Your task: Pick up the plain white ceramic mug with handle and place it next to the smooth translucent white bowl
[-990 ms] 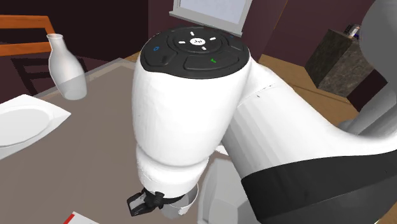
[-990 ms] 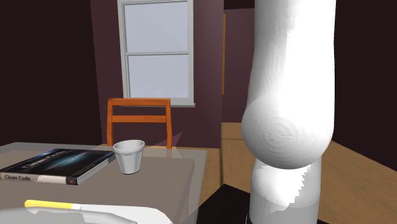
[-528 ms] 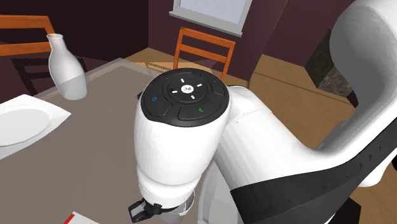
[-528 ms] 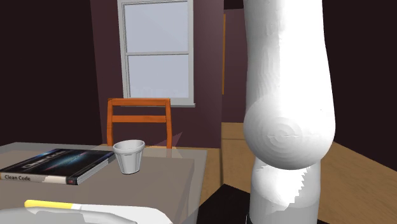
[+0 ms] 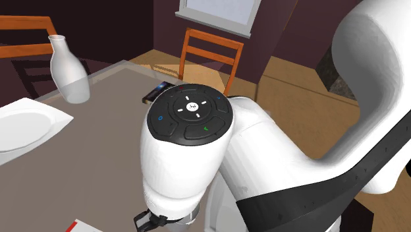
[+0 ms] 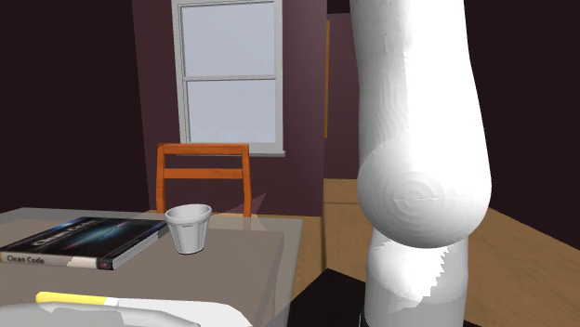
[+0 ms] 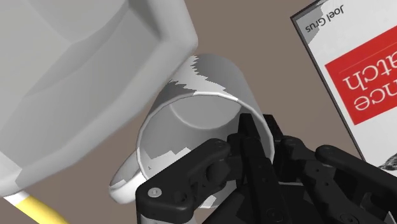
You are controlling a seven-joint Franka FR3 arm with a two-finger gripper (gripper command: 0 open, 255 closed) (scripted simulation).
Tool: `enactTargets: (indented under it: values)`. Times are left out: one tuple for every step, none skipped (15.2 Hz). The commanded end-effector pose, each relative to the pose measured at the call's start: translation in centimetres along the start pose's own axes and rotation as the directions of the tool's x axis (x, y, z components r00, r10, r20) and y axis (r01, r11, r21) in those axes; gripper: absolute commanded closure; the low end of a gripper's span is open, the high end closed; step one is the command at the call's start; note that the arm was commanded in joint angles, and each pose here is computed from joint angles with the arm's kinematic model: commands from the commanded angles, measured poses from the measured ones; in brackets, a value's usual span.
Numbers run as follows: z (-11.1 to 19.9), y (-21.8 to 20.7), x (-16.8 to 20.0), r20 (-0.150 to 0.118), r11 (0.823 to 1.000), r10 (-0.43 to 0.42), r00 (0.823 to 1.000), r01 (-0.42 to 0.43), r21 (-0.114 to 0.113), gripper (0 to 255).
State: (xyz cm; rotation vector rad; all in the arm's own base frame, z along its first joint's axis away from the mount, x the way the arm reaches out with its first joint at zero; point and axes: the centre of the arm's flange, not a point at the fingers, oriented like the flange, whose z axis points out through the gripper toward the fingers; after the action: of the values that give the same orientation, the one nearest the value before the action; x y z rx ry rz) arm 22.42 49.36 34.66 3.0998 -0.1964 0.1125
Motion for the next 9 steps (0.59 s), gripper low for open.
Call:
enactTargets:
  values:
    - [0.0,0.0,0.0,0.000,1.000,0.000,1.000,0.000,0.000,255]
    - [0.0,0.0,0.0,0.000,1.000,0.000,1.000,0.000,0.000,0]
    - [0.0,0.0,0.0,0.000,1.000,0.000,1.000,0.000,0.000,0]
    - [0.0,0.0,0.0,0.000,1.000,0.000,1.000,0.000,0.000,0]
    - [0.0,0.0,0.0,0.000,1.000,0.000,1.000,0.000,0.000,0]
    - [0.0,0.0,0.0,0.000,1.000,0.000,1.000,0.000,0.000,0]
    - [0.0,0.0,0.0,0.000,1.000,0.000,1.000,0.000,0.000,0]
    - [-1.3,0.0,0.0,0.000,1.000,0.000,1.000,0.000,0.000,0]
    - [-2.6,0.0,0.0,0.000,1.000,0.000,1.000,0.000,0.000,0]
